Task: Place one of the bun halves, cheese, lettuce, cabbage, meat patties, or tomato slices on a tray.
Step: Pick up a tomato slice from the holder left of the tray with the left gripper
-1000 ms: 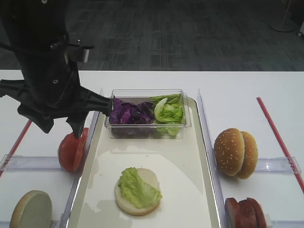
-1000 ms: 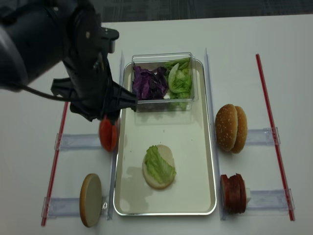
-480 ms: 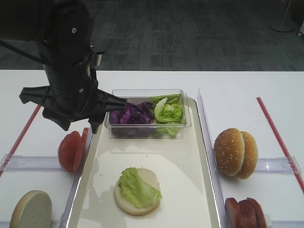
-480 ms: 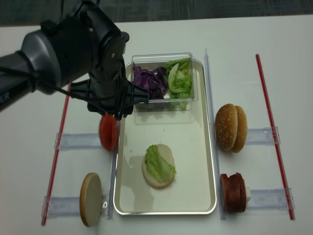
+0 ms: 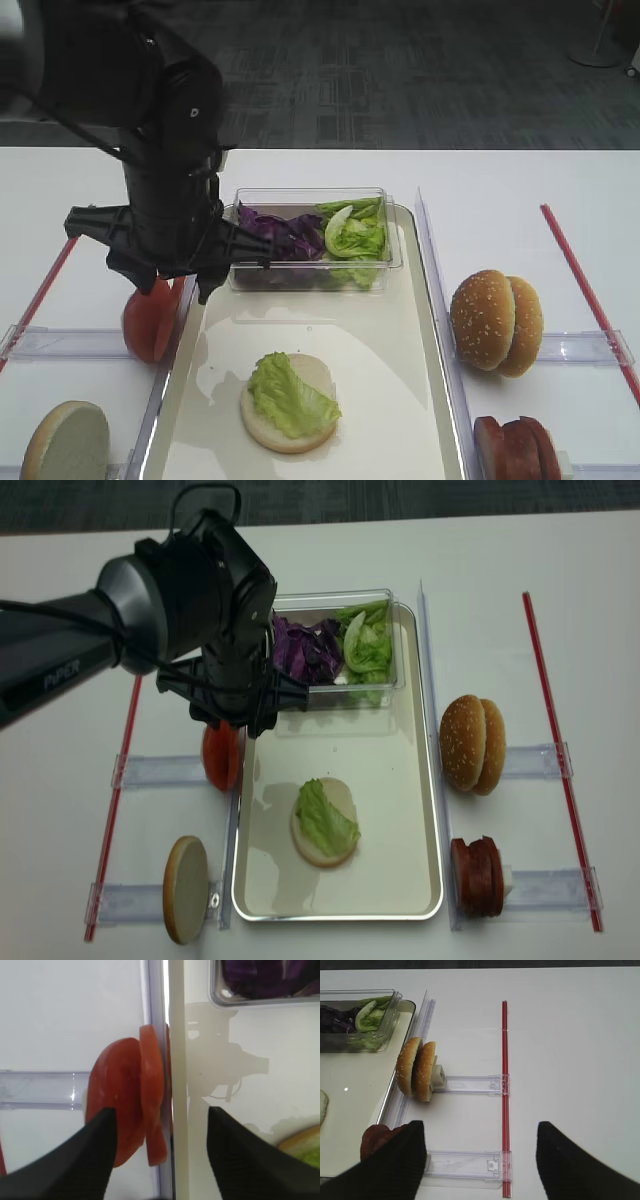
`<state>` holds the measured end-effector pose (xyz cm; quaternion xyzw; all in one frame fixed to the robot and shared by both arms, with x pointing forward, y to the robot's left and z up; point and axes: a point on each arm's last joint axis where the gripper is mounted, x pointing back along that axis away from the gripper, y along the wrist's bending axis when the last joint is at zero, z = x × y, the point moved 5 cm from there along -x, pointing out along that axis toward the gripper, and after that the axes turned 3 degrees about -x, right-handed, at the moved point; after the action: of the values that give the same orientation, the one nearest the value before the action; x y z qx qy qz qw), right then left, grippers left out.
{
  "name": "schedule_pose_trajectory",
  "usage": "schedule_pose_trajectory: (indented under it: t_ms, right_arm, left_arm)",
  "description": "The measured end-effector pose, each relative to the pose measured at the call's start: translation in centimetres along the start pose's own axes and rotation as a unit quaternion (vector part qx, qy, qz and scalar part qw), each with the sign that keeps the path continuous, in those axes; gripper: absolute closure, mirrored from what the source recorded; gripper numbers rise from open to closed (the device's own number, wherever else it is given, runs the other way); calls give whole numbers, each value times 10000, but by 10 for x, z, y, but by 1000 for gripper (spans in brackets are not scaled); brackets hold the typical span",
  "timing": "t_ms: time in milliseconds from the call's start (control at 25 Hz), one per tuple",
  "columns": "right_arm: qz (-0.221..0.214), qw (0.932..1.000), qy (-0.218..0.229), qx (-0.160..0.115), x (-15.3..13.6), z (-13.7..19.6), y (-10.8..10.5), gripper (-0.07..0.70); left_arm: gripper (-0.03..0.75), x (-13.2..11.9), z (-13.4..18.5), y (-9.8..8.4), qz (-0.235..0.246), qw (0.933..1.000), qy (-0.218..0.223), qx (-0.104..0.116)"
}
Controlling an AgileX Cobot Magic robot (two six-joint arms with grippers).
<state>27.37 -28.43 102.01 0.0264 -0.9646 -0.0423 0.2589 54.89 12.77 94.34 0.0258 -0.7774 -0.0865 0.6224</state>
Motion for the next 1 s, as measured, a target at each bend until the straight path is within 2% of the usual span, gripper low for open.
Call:
schedule_pose_trajectory:
  t_ms: [360,800,1000]
  right_arm:
    - [0,10000,0,0,0,0,0,131]
    - [0,10000,0,0,0,0,0,131]
    - [0,10000,0,0,0,0,0,131]
  left_arm:
    - [349,-19,2,-5,-116,9997,215,-69]
    - [465,-22,2,-5,-137,9996,253,-69]
    - [493,-22,2,-5,-137,9996,253,-69]
